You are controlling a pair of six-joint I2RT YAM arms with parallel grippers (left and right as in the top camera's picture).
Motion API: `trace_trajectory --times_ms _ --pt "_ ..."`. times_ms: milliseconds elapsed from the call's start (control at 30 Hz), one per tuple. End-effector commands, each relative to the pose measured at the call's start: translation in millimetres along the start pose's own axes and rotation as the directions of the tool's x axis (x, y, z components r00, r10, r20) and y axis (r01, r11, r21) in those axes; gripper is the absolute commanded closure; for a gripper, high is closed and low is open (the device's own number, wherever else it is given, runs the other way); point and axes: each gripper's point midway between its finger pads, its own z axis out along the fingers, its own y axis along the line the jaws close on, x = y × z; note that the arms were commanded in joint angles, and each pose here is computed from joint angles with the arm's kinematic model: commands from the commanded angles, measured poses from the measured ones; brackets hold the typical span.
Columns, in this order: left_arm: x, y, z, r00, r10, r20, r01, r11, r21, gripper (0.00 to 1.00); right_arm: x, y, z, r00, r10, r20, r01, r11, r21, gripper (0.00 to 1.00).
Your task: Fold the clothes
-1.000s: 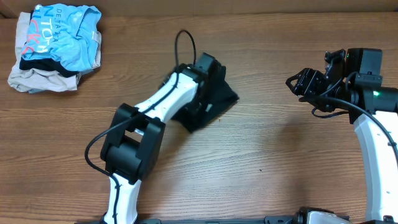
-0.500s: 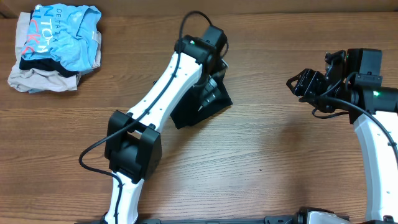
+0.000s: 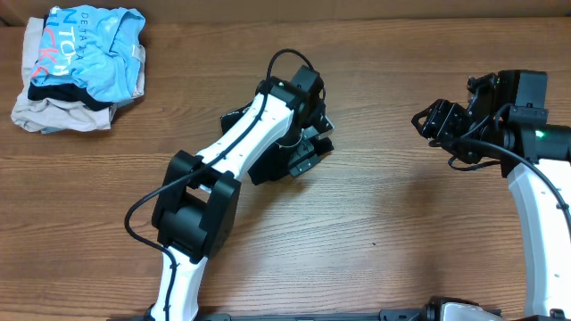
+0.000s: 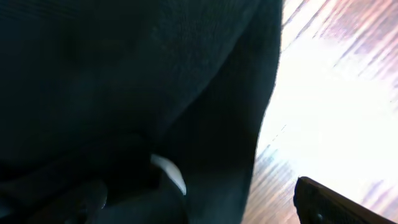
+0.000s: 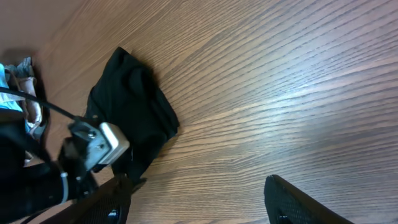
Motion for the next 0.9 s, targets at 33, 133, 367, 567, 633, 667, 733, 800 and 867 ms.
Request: trace_trajectory --times_ms 33,133,367,567,633,667,733,800,867 --pt "9.4 -4.6 19.4 1.0 0.017 -0.012 -0.016 1.0 0.026 0.0 -3.2 -2.0 -1.1 1.0 -0.006 0.011 0.006 1.0 0.01 0.27" --pt "11.8 -5.1 30.0 1.0 0.017 -0.007 -0.017 1.0 0.023 0.0 -3.2 -2.0 -1.1 1.0 -0.006 0.011 0.006 1.0 0.009 0.28" --pt "21.9 15.0 54.9 0.999 -0.035 -0.014 0.034 0.993 -0.109 0.23 -3.3 -2.0 -1.1 1.0 -0.007 0.011 0.007 1.0 0.01 0.27" --pt "20.1 22.3 55.7 0.998 -0.07 -0.001 0.069 0.986 -0.149 0.52 -3.3 -2.0 -1.1 1.0 -0.007 0.011 0.007 1.0 0.01 0.27" --pt "18.7 23.0 55.6 0.998 -0.07 0.005 0.07 0.986 -0.152 0.62 -3.3 -2.0 -1.1 1.0 -0.007 0.011 0.007 1.0 0.01 0.27" --pt "18.1 23.3 55.6 0.998 -0.07 0.008 0.07 0.986 -0.153 0.67 -3.3 -2.0 -1.1 1.0 -0.007 0.011 0.007 1.0 0.01 0.27" --pt "16.3 24.1 55.4 0.997 -0.081 0.017 0.082 0.984 -0.155 0.74 -3.2 -2.0 -1.1 1.0 -0.006 0.011 0.006 1.0 0.01 0.27" --pt "15.4 24.6 55.4 0.994 -0.102 0.024 0.105 0.982 -0.156 0.84 -3.3 -2.0 -1.1 1.0 -0.007 0.011 0.007 1.0 0.01 0.27" --pt "14.8 24.9 54.8 0.993 -0.113 0.027 0.116 0.981 -0.157 0.95 -3.3 -2.0 -1.1 1.0 -0.007 0.011 0.007 1.0 0.01 0.27"
